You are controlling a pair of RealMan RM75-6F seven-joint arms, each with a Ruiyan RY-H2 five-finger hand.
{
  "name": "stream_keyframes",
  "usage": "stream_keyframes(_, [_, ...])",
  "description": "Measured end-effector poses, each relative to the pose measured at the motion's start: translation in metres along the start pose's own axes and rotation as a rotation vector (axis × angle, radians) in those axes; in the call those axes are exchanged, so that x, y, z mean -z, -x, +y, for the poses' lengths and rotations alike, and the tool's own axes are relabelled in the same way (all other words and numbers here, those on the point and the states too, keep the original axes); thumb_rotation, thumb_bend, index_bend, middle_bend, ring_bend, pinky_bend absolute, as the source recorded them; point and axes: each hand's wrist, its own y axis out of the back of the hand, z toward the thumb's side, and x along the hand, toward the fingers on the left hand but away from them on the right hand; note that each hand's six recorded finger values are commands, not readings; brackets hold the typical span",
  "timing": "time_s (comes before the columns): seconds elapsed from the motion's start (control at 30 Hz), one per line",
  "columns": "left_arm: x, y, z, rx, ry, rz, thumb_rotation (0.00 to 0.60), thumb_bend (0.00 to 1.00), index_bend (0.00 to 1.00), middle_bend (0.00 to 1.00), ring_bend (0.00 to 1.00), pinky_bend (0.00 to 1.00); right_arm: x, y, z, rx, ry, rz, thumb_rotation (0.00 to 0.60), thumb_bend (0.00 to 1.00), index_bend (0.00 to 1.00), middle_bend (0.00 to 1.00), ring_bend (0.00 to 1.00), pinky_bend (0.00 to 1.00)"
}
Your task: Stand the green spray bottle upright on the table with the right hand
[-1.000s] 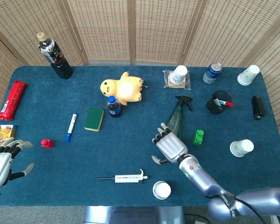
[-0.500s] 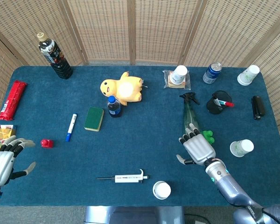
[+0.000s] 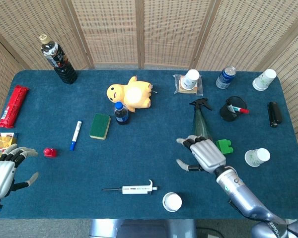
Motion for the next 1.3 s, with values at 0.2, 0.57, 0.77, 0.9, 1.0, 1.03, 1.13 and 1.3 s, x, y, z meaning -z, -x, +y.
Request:
stream_keyframes(0.2, [0.004,0.005,0.000,-0.004,0.009,0.007,0.600,0.33,0.31,0.31,0.22,0.10,-0.004,0.029,0.031,0.059,0.210,0.029,0.135,0.38,0.06,0.25,0.18,0.33])
stream_keyframes(0.57, [0.007,0.008,0.002,-0.004,0.005,0.012,0.600,0.33,0.31,0.31,0.22,0.10,0.021,0.081,0.028,-0.014,0.264,-0.070,0.130,0.38,0.04,0.24,0.16,0.33])
stream_keyframes(0.77, [0.007,0.009,0.004,-0.006,0.000,0.012,0.600,0.33,0.31,0.31,0.22,0.10,0.036,0.101,0.020,-0.046,0.247,-0.129,0.113,0.38,0.04,0.24,0.16,0.34])
stream_keyframes(0.9, [0.008,0.009,0.004,-0.006,0.000,0.018,0.600,0.33,0.31,0.31,0.22,0.10,0.048,0.106,0.018,-0.052,0.225,-0.164,0.094,0.38,0.04,0.24,0.16,0.34])
stream_keyframes(1.0, [0.008,0.009,0.004,-0.004,-0.001,0.019,0.600,0.33,0.31,0.31,0.22,0.10,0.058,0.107,0.018,-0.049,0.215,-0.192,0.090,0.38,0.04,0.24,0.16,0.34])
stream_keyframes(1.03, [0.008,0.009,0.003,-0.003,0.000,0.018,0.600,0.33,0.31,0.31,0.22,0.10,0.061,0.107,0.017,-0.048,0.212,-0.200,0.089,0.38,0.04,0.24,0.16,0.34])
stream_keyframes(1.13, [0.006,0.008,0.003,0.001,0.003,0.011,0.600,0.33,0.31,0.31,0.22,0.10,0.077,0.106,0.017,-0.042,0.202,-0.240,0.089,0.38,0.04,0.24,0.16,0.34])
stream_keyframes(1.3, [0.003,0.006,0.003,0.003,-0.001,0.006,0.600,0.33,0.31,0.31,0.22,0.10,0.106,0.103,0.013,-0.036,0.174,-0.307,0.086,0.39,0.04,0.24,0.16,0.34])
